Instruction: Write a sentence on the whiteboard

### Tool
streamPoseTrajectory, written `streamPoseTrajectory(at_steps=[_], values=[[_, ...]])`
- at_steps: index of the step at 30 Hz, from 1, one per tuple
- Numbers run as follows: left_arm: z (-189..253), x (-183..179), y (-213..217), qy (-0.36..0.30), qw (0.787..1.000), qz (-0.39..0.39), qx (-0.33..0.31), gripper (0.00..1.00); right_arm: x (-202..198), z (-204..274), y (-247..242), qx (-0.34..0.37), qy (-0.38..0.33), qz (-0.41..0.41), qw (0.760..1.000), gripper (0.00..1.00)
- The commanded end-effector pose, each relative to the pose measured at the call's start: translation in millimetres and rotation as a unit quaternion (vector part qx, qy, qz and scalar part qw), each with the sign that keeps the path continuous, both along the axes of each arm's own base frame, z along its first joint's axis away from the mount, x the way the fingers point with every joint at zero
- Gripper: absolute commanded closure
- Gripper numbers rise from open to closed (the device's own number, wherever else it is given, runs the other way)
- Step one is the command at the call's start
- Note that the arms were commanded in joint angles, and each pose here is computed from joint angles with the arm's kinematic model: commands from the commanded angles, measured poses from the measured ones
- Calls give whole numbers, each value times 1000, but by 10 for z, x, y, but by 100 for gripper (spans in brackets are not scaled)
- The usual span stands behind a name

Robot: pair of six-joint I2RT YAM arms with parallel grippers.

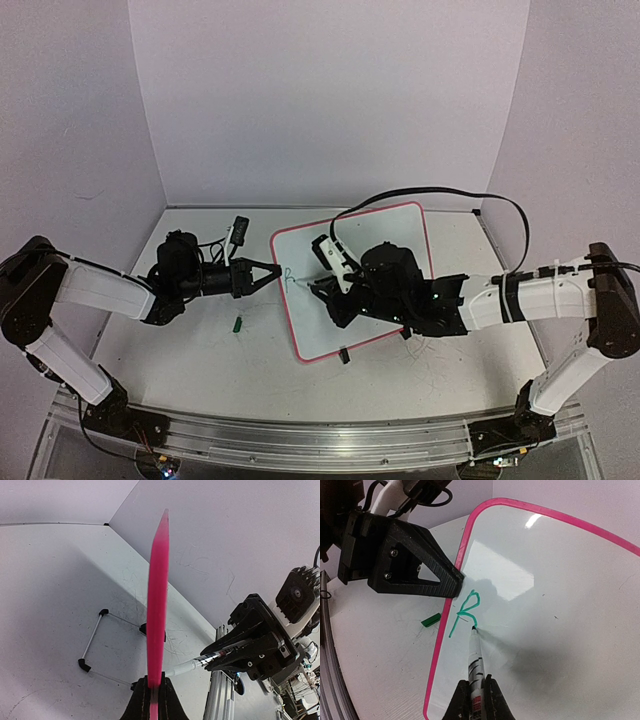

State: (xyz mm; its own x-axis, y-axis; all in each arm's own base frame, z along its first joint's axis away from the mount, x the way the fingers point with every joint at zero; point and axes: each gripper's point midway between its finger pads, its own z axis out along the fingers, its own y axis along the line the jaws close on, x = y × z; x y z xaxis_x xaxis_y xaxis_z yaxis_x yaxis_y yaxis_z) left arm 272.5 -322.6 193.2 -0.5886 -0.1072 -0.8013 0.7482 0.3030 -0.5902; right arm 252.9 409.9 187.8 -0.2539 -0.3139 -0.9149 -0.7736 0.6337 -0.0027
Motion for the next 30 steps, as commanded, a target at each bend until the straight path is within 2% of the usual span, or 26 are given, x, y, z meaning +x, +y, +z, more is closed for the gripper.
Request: streamPoseTrajectory(at_steps=[1, 30], values=[[276, 3, -19, -38, 999, -5, -21, 100, 1, -13, -37, 4, 9, -4, 1000, 100], [280, 6, -30, -40, 999, -7, -20, 100, -113, -134, 156, 2, 27, 24, 999, 100]])
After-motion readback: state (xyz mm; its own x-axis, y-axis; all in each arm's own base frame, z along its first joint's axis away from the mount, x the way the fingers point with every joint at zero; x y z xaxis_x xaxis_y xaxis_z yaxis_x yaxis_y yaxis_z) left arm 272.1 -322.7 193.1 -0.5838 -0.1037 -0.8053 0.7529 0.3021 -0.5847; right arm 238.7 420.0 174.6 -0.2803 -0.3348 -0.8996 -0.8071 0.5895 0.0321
